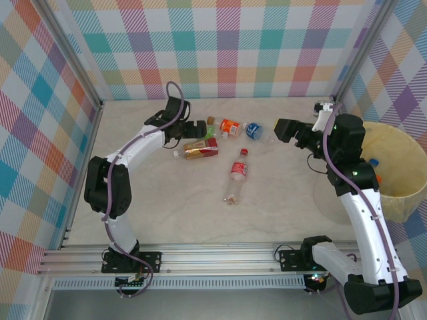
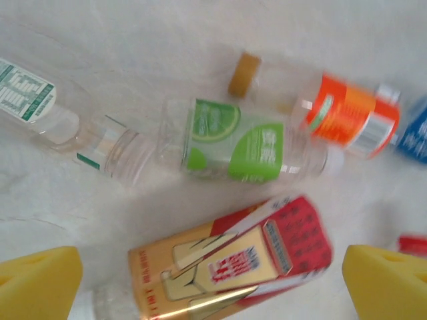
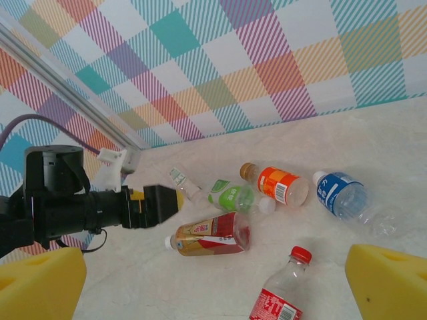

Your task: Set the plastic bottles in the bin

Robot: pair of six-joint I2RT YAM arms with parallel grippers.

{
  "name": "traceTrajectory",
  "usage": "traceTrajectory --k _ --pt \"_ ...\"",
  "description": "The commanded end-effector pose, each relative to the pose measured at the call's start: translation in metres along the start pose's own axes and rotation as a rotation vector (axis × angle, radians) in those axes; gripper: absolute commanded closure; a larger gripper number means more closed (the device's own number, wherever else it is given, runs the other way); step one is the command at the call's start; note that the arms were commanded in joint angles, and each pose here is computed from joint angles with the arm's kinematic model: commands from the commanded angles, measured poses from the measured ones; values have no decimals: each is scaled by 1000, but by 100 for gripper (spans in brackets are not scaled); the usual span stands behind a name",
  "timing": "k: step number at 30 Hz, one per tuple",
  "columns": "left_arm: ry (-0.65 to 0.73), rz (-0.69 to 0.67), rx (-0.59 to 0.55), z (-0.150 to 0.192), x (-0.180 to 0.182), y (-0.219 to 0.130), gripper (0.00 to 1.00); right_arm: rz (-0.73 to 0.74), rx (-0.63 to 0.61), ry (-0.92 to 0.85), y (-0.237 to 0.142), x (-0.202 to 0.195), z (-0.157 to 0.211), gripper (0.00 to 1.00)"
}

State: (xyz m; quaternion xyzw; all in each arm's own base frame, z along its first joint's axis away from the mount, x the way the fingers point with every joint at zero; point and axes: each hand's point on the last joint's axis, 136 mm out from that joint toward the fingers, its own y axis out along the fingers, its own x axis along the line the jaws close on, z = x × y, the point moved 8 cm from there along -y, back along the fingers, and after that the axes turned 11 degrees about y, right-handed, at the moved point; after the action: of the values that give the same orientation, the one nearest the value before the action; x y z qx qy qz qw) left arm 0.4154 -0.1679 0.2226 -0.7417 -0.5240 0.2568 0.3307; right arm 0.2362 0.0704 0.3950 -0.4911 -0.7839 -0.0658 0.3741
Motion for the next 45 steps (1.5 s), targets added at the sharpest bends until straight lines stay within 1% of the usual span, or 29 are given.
traceTrajectory --k 1,3,5,10,12,16,20,23,26,30,32,37,40,45 --pt "358 102 147 20 -2 15 0 -9 -9 -30 -2 3 0 0" --pt "409 153 206 25 -5 24 3 -6 -9 -36 -3 3 0 0" --pt "437 159 223 29 -4 31 4 -2 -13 -45 -5 4 0 0" --pt "488 108 254 38 2 48 5 15 -19 -51 -8 2 2 0" --pt "506 96 259 42 3 51 7 20 -17 -50 -8 1 2 0" --pt "538 86 266 51 0 57 8 22 -18 -44 -6 0 2 0" --pt "591 26 288 60 -1 72 8 15 -12 -31 -4 0 1 0" --pt "603 -3 284 63 0 79 9 11 -10 -26 -3 1 1 0" --pt "611 14 294 67 -5 83 14 8 -11 -20 -4 2 1 0" --pt "631 13 288 74 -16 83 15 6 -11 -18 -3 2 0 0" --pt "626 10 282 74 -19 81 17 1 -9 -16 -2 2 0 0" --pt "569 42 251 70 -23 70 33 -3 6 -11 1 1 2 0" --pt "538 56 238 69 -24 62 37 -1 13 -6 4 -1 3 0" --pt "465 98 183 70 -33 42 41 -23 26 26 8 -2 7 0"
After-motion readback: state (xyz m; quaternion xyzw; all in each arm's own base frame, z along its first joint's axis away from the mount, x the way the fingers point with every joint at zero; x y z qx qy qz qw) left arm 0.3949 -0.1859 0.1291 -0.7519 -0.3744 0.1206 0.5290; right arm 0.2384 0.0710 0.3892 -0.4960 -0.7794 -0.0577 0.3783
